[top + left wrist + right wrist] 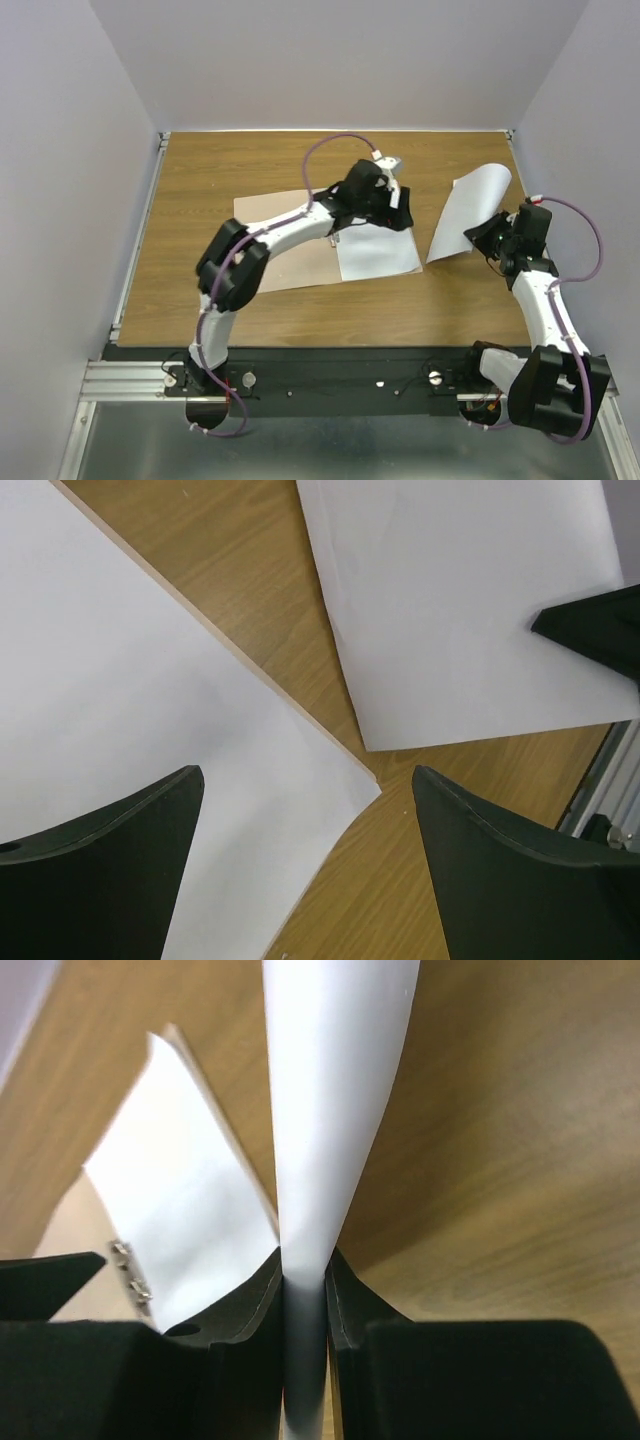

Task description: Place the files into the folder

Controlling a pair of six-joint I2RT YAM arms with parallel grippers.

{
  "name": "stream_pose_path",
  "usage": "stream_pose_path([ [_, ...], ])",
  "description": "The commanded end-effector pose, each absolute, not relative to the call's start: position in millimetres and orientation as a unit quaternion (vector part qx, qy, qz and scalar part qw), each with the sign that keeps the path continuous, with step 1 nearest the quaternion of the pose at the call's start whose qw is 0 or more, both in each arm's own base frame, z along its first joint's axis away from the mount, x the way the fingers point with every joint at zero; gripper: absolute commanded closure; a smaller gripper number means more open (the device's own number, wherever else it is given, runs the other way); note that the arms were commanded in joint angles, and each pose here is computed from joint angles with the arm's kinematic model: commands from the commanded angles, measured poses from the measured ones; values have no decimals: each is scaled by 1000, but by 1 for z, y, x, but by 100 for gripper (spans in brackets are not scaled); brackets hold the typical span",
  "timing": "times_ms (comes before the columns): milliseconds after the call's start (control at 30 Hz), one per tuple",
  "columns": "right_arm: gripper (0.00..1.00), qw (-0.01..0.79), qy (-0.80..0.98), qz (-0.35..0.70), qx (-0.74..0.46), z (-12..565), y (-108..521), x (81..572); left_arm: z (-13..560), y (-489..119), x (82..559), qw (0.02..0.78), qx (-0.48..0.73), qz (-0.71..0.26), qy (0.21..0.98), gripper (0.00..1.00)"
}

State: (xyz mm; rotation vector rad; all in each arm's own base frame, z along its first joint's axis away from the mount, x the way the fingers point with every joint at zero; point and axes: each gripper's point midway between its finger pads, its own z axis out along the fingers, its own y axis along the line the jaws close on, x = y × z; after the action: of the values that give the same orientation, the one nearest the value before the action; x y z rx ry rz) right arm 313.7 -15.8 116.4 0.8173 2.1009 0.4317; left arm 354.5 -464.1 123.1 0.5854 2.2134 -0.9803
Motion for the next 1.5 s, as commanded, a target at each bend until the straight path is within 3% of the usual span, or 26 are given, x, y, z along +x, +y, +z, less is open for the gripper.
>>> stream_pose_path([
  [0,73,448,827,238,242,170,8,324,192,-420,367,396,183,-372,819,5],
  [267,73,507,795,314,109,267,59,337,151,-265,373,404,15,-320,857,5],
  [533,74,471,777,416,-21,305,205,357,124,-174,348,413,-113,-259,866,5],
  [700,75,443,788,427,-24,279,252,378,120,-136,331,430,-166,-225,859,5],
  [1000,76,380,838,382,92,140,269,404,75,-100,307,389,-224,-173,877,5],
  [1467,76,452,834,296,111,88,281,400,43,-75,290,360,-266,-132,884,5],
])
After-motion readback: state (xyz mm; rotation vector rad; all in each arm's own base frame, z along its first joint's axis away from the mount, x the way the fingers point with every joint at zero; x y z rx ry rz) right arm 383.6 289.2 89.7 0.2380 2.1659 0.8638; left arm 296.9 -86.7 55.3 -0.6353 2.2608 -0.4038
